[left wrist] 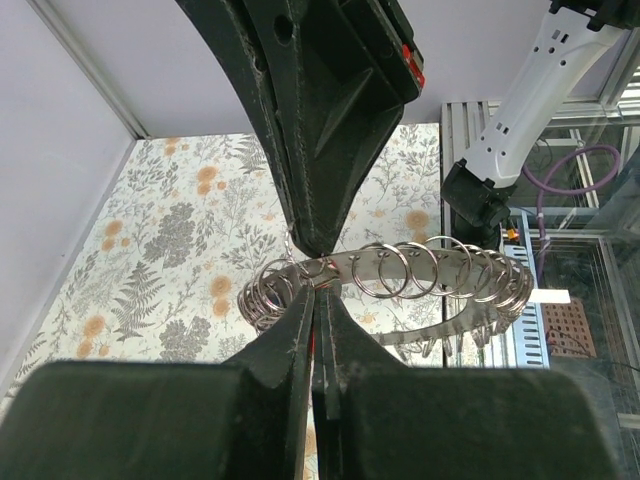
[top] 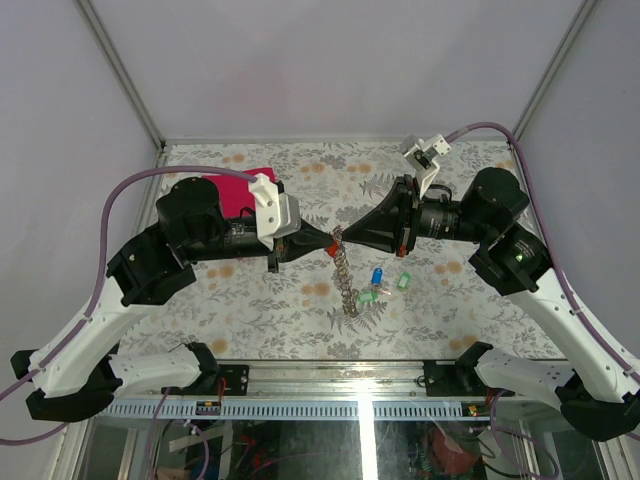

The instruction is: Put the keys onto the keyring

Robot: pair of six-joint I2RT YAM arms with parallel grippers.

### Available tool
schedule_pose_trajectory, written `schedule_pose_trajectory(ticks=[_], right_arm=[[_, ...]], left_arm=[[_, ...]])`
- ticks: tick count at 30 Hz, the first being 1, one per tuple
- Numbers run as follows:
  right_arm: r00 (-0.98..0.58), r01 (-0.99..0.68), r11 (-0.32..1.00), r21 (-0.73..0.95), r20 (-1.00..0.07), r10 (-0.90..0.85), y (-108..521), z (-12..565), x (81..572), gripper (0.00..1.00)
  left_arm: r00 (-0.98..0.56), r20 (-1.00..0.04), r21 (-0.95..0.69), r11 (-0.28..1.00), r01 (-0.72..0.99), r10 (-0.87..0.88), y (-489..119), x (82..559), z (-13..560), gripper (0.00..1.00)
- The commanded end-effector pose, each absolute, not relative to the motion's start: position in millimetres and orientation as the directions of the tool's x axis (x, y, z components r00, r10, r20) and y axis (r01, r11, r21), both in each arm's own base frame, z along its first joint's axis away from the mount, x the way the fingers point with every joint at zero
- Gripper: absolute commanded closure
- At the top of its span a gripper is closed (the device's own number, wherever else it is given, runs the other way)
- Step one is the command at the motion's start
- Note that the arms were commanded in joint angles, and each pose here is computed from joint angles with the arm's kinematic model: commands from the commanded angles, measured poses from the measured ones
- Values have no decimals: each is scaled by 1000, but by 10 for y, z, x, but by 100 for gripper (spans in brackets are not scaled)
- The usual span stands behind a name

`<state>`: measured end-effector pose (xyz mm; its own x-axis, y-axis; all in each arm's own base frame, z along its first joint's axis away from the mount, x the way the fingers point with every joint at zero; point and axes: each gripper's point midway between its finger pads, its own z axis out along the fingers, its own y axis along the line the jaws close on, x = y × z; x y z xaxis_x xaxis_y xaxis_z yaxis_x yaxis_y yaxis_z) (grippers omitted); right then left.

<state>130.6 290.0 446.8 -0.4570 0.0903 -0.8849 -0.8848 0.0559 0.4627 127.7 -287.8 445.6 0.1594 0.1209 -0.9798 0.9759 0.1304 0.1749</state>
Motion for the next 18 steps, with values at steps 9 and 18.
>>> schedule_pose_trajectory(ticks=[9, 18], right_arm=[[-395, -913, 23, 406, -898, 195, 2908, 4785, 1317, 100], [-370, -915, 32, 401, -869, 328, 2867, 4849, 1393, 100]], left_arm=[[166, -978, 179, 95, 979, 127, -2912, 1199, 4494, 100], [176, -981, 185, 125, 975, 78, -2896, 1211, 4572, 100]])
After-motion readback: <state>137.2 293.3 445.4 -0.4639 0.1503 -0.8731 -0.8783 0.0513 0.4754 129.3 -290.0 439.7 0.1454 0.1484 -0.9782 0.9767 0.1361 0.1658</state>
